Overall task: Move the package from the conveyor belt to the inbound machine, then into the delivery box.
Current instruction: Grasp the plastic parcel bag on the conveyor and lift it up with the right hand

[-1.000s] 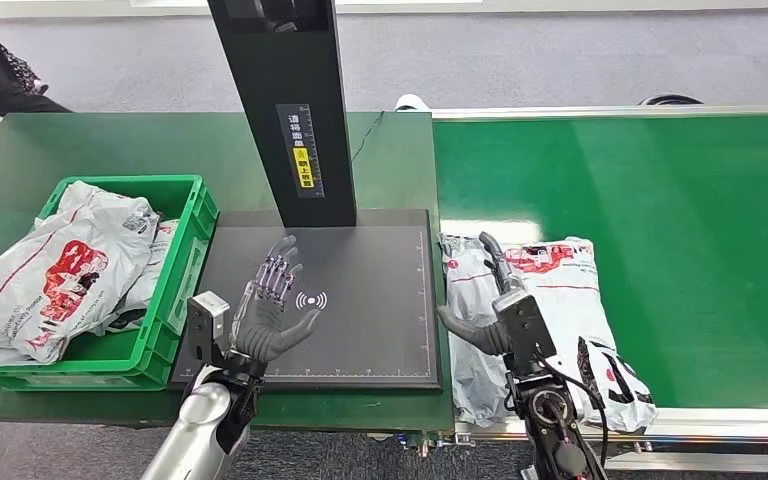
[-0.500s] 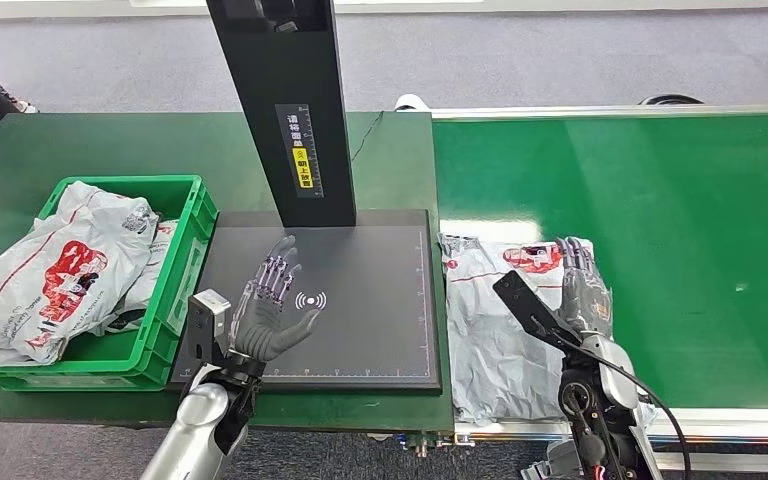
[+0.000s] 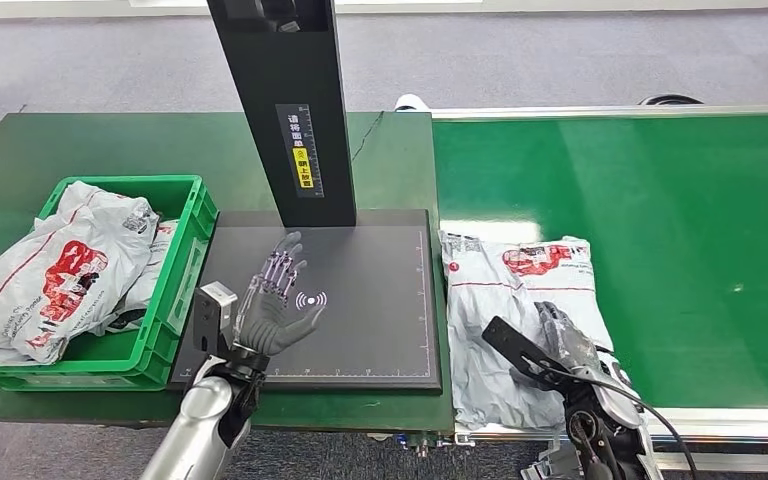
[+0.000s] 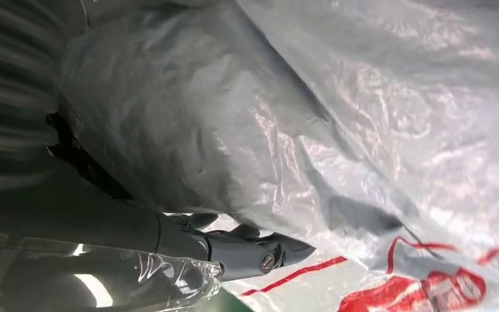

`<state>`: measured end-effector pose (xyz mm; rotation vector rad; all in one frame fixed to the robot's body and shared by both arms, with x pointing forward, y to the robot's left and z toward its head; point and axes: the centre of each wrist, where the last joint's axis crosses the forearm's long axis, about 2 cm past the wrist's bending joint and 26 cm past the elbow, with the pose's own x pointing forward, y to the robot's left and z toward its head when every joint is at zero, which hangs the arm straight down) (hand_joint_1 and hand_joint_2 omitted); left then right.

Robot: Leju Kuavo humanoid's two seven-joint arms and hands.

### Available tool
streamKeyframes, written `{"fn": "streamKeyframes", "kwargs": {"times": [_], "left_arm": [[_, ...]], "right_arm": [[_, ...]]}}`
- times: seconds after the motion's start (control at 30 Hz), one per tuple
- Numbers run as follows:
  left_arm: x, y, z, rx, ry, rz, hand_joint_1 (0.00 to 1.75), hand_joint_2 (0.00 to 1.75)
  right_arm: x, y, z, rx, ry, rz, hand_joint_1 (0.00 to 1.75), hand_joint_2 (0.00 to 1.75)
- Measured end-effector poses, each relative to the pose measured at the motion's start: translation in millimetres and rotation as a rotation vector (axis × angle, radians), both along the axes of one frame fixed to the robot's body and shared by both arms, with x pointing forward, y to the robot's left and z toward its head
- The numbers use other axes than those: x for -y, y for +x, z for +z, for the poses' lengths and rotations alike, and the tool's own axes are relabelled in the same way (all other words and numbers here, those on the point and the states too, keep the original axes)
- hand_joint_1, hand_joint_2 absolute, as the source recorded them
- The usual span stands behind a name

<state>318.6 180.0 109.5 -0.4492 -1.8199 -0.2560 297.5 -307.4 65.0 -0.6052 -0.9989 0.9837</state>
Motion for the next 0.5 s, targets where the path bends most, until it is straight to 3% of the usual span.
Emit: {"fn": "streamKeyframes", "kwargs": {"times": [0.1, 0.13, 0.17, 0.5], "left_arm": [[0.2, 0.1, -0.3, -0.001, 0.0, 0.001, 0.0, 1.75], [0.3, 0.1, -0.3, -0.001, 0.0, 0.002, 0.0, 1.75], [0.4, 0.1, -0.2, -0.001, 0.0, 0.003, 0.0, 1.75], [0.6, -0.4, -0.6, -0.011, 0.003, 0.008, 0.0, 1.75]], "right_arm": [[0.9, -1.6, -3.0, -0.018, -0.005, 0.014, 1.47, 1.75], [1.0, -1.9, -3.8, -0.022, -0.008, 0.018, 1.66, 1.75], [1.0, -2.2, -4.6, -0.025, -0.01, 0.021, 1.75, 1.75], [0.2, -1.4, -4.8, 0.009, -0.015, 0.028, 1.75, 1.75]]}}
